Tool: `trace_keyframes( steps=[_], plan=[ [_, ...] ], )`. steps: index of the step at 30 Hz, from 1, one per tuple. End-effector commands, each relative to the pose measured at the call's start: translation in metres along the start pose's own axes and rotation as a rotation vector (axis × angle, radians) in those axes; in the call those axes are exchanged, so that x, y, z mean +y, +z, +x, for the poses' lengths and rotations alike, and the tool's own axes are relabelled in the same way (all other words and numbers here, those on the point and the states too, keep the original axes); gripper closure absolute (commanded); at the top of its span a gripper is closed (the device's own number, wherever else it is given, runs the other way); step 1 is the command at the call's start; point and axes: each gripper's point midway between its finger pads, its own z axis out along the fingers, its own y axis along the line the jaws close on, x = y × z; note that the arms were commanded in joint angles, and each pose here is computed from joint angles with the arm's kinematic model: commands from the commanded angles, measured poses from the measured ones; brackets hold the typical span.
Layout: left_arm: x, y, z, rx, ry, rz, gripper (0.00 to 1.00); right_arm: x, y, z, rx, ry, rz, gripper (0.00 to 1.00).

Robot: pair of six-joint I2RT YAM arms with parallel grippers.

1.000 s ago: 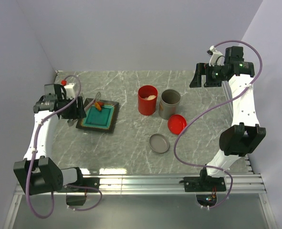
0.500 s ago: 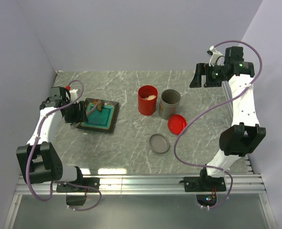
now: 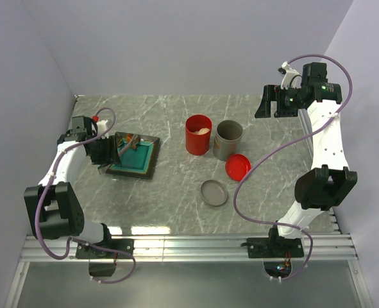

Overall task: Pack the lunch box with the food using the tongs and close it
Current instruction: Pick up the food using the clamp

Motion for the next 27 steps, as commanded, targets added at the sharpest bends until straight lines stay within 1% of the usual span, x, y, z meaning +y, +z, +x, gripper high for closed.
trace_keyframes(
  steps=[1, 7, 11, 16, 19, 25, 27],
  plan=[
    [-0.011, 0.001, -0.011, -0.032, 0.035, 0.048, 0.45, -0.003, -0.001, -0.004, -0.016, -0.008, 0.01, 0.0],
    [-0.014, 0.001, -0.004, -0.01, 0.048, 0.055, 0.52, -0.004, -0.002, -0.004, -0.017, -0.01, 0.017, 0.0],
    [-0.017, -0.008, 0.002, -0.007, 0.064, 0.055, 0.58, -0.002, -0.004, -0.005, -0.019, -0.014, 0.018, 0.0],
    [-0.019, -0.022, 0.017, 0.013, 0.085, 0.048, 0.63, -0.002, -0.004, -0.007, -0.023, -0.011, 0.013, 0.0],
    [-0.021, -0.038, 0.01, -0.026, 0.115, 0.034, 0.68, -0.001, -0.004, -0.007, -0.023, -0.011, 0.008, 0.0],
    [-0.023, -0.053, 0.009, -0.012, 0.147, 0.026, 0.77, 0.001, -0.002, -0.006, -0.025, -0.008, -0.006, 0.0],
    [-0.025, -0.056, 0.012, -0.003, 0.158, 0.033, 0.82, 0.001, -0.002, -0.007, -0.027, -0.01, -0.006, 0.0]
  ],
)
